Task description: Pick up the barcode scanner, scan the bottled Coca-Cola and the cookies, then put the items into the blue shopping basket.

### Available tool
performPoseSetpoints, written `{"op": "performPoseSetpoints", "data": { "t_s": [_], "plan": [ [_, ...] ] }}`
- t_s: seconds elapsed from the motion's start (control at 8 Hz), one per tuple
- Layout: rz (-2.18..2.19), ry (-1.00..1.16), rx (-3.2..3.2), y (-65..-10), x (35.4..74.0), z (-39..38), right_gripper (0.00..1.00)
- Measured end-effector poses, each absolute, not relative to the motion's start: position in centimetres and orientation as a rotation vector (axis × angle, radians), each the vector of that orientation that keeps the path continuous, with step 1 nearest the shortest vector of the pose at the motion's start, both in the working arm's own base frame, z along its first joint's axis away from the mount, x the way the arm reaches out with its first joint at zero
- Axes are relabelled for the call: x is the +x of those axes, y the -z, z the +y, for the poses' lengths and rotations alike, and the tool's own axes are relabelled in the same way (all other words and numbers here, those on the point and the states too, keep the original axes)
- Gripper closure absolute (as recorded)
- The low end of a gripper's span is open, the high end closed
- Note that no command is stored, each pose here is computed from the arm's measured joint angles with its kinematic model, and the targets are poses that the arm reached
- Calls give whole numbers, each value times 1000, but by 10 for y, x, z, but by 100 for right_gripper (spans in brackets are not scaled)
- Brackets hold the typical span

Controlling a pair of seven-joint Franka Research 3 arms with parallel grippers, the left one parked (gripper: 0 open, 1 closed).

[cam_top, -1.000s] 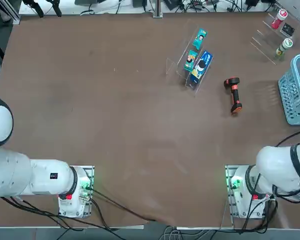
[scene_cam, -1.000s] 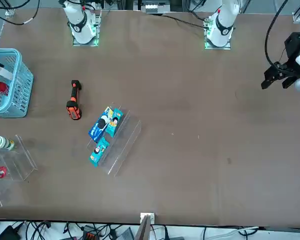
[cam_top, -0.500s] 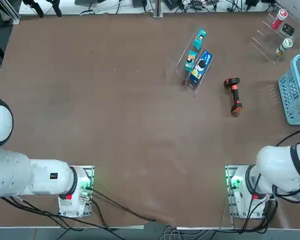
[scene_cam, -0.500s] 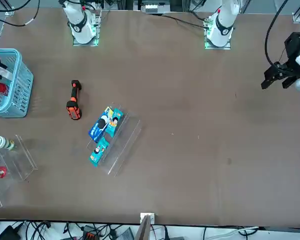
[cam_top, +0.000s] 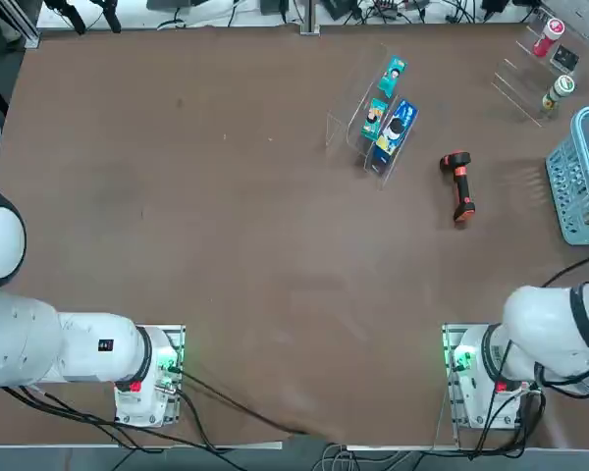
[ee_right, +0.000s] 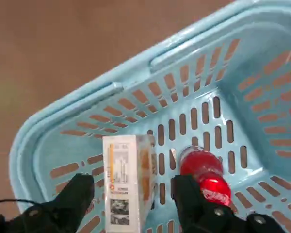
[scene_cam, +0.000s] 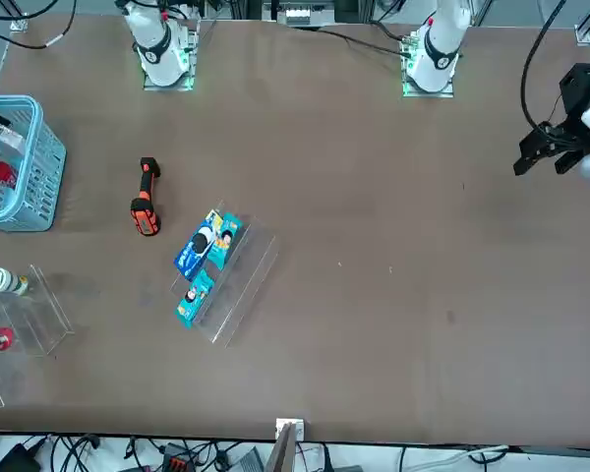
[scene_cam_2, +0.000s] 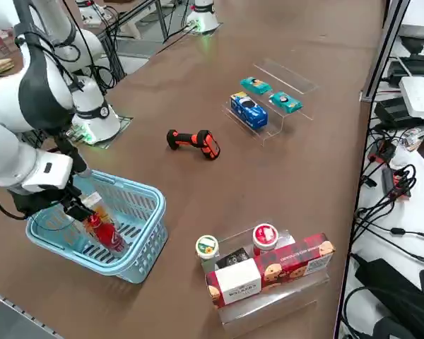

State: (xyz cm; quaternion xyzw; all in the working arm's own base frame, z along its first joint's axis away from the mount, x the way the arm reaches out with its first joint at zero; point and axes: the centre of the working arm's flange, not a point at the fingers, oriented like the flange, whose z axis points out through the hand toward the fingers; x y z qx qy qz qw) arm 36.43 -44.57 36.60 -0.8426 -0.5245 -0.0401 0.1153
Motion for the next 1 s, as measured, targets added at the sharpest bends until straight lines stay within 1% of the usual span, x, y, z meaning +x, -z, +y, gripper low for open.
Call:
{"op": "performPoseSetpoints", "data": {
  "t_s": [0.25, 0.38, 0.62, 1.0],
  "plan": [
    [-1566, 160, -2472, -414, 374, -438, 0],
    [-1585, 169, -2477, -441, 388, -431, 0],
    [-1612, 168, -2485, -493, 431, -399, 0],
    [-1621, 160, -2527, -572, 499, -320, 0]
  ]
}}
